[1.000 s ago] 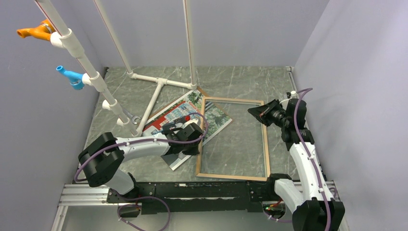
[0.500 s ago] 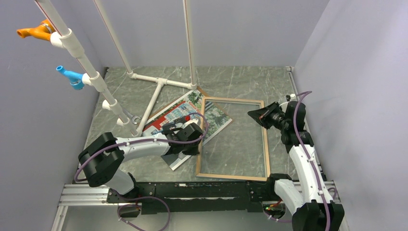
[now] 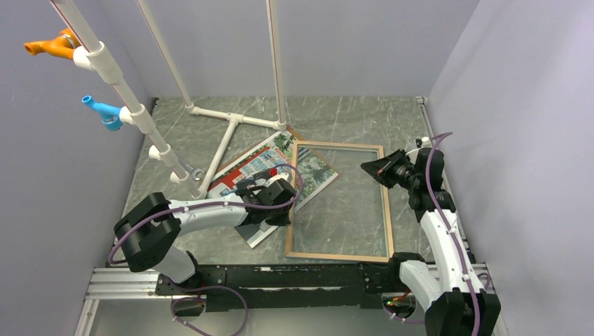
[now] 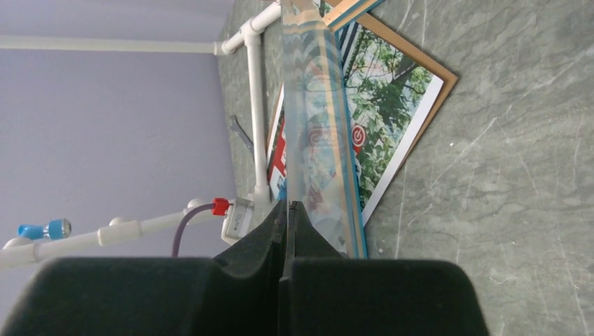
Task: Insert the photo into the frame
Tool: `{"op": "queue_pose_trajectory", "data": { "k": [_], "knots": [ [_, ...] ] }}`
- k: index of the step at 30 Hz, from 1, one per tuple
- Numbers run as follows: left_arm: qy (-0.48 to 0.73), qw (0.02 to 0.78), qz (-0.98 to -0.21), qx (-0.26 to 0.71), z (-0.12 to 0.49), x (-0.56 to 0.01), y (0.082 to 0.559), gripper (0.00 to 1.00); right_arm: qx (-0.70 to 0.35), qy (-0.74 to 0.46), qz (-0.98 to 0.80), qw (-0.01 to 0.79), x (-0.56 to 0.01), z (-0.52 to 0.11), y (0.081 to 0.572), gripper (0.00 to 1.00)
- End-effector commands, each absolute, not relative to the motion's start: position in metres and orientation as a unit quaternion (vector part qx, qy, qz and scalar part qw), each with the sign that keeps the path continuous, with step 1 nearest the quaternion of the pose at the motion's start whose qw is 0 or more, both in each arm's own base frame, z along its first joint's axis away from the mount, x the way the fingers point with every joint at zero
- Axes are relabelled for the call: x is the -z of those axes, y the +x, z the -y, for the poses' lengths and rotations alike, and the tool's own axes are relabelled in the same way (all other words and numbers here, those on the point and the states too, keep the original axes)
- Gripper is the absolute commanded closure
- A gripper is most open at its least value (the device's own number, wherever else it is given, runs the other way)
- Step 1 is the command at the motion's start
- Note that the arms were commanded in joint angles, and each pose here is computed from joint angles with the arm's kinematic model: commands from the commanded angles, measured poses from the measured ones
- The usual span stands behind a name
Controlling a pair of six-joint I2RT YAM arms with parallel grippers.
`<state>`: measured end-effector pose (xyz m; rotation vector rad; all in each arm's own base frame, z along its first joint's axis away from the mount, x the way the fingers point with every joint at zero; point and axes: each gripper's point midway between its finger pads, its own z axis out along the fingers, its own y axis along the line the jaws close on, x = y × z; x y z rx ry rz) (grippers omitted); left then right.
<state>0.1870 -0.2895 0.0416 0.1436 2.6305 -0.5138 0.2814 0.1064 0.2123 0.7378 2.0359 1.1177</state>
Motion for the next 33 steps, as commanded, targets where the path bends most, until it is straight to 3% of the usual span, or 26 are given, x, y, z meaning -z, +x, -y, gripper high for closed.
{"op": "queue_pose_trajectory", "data": {
  "k": [1,33],
  "knots": [
    [0.058,0.225,-0.96,0.156,0.281,-0.033,0.187,1.0,-0.431,0.246,-0.792,0.355,-0.226,-0.11,0.281,1.0],
    [0.059,0.219,-0.963,0.147,0.28,-0.03,0.186,1.0,-0.469,0.177,-0.776,0.383,-0.26,-0.122,0.275,1.0]
  ]
}}
